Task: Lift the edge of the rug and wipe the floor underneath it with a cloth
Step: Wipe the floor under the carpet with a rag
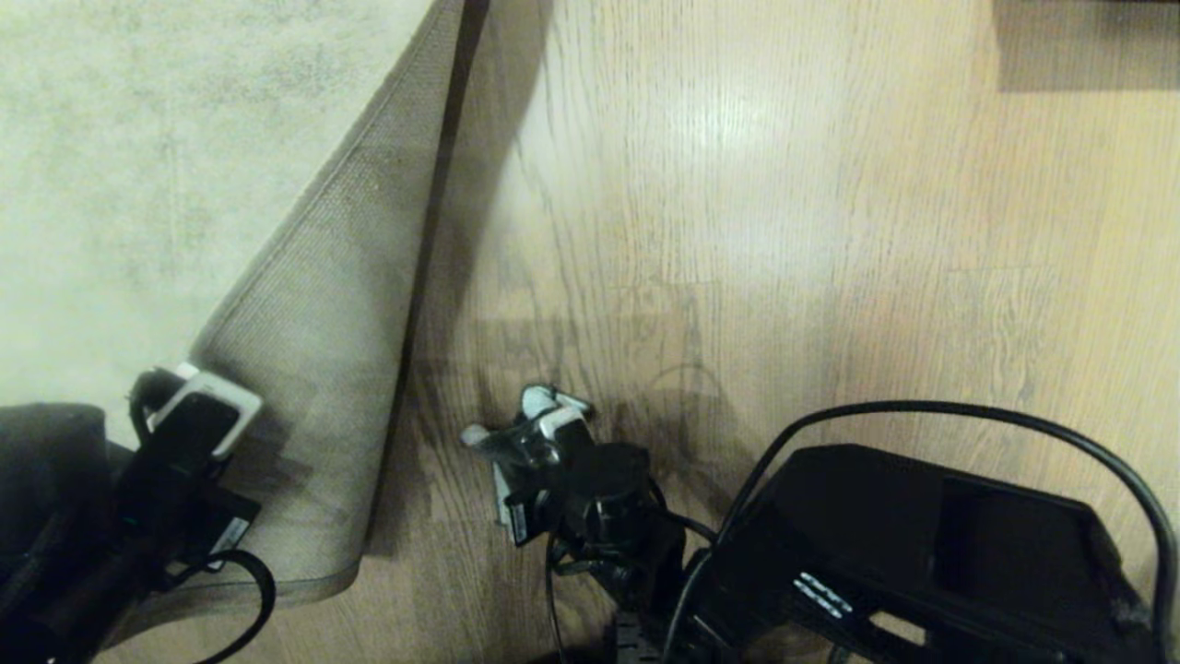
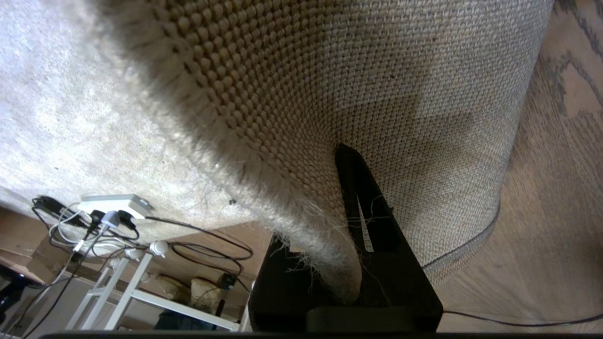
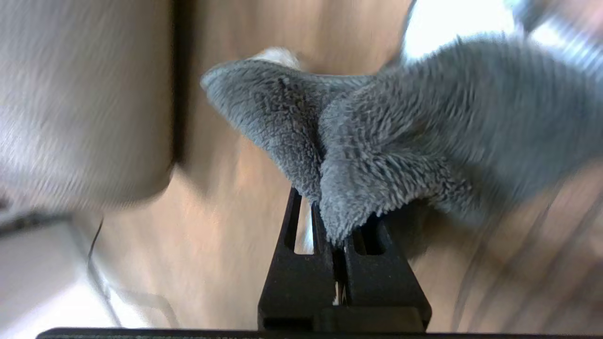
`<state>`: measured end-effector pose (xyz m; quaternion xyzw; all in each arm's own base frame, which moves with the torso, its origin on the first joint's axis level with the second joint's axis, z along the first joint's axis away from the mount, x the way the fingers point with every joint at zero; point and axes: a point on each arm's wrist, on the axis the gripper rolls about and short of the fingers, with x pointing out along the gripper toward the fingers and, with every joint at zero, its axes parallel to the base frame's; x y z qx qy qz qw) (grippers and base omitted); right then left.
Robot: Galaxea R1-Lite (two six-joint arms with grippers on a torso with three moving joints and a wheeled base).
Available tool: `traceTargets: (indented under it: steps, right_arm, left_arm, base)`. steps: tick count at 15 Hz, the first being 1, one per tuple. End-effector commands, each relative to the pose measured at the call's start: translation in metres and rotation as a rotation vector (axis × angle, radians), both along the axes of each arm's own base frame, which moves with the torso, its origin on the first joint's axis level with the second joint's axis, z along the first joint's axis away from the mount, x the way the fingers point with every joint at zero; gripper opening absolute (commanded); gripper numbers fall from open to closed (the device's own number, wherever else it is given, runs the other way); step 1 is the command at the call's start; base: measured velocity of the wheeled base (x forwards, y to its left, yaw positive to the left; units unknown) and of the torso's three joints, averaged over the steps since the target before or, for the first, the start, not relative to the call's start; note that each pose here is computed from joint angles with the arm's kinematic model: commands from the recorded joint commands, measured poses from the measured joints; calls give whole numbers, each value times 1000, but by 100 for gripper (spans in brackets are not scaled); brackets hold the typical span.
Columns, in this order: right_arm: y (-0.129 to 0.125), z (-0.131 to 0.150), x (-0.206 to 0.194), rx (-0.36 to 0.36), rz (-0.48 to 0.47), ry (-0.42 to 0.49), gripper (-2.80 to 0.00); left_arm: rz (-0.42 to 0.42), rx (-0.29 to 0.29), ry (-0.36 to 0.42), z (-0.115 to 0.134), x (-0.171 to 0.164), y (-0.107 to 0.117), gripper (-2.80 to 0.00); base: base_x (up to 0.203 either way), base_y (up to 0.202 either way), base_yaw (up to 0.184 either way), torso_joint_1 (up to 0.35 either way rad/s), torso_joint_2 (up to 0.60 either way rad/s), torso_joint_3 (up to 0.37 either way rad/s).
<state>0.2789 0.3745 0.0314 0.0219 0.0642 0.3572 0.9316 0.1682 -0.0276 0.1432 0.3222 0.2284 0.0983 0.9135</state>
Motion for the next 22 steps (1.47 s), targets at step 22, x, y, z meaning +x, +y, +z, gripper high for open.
traceTargets:
  steps: [22]
  right_arm:
    - [-44,75,23,-7,-88,-3,-280]
  left_arm:
    - [-3,7,14,-5,-6,1,-280]
  base:
    - [0,0,0,0,0,0]
